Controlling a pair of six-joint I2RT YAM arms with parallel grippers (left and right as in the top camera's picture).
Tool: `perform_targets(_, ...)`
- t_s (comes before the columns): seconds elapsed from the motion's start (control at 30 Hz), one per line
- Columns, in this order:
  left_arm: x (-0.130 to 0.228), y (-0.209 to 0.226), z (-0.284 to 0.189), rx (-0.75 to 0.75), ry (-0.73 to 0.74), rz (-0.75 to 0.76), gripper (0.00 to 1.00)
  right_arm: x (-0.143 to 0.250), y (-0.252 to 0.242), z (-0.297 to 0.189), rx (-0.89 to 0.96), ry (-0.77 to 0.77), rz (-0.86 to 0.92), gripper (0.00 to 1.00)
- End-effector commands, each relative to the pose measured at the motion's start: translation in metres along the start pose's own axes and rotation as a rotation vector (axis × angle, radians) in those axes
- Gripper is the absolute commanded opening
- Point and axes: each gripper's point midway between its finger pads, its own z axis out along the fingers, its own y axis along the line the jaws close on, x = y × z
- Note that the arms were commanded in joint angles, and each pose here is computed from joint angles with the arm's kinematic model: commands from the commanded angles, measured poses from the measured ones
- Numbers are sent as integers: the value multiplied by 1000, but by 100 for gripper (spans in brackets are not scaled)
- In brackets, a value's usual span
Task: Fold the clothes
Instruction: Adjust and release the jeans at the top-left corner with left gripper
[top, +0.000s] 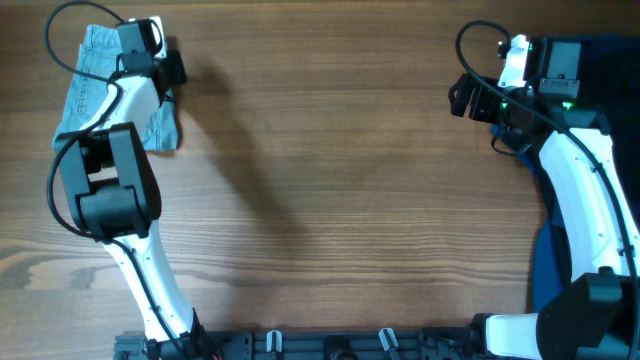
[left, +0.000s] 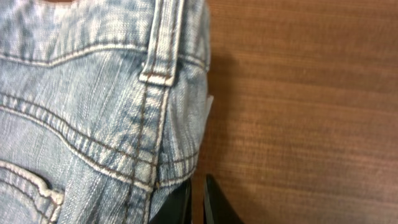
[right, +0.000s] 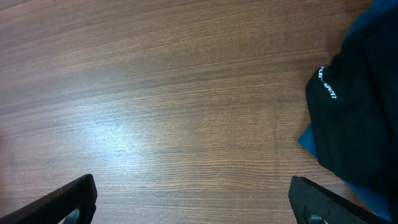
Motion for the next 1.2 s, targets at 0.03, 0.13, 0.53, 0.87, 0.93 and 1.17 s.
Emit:
perform_targets(0.03,-33,3,-22,5,-78,-66,8,2,-3,4,14,9,-1,100)
perform_targets(0.13,-57,6,-55,8,-118,-130,8,2,-3,4,14,9,0,100)
perform_targets(0.53,-8,45,-110,-61,142,-323,9,2,-3,4,14,9,0,100)
perform_targets(0.87,79,52,-77,-103,439,-341,8,2,-3,4,14,9,0,100)
perform_targets(0.93,98,51,-68,-116,491,-365,7,2,-3,4,14,9,-1,100)
perform_targets(1.17,119,48,-55,-114,551,-367,4,2,-3,4,14,9,0,100)
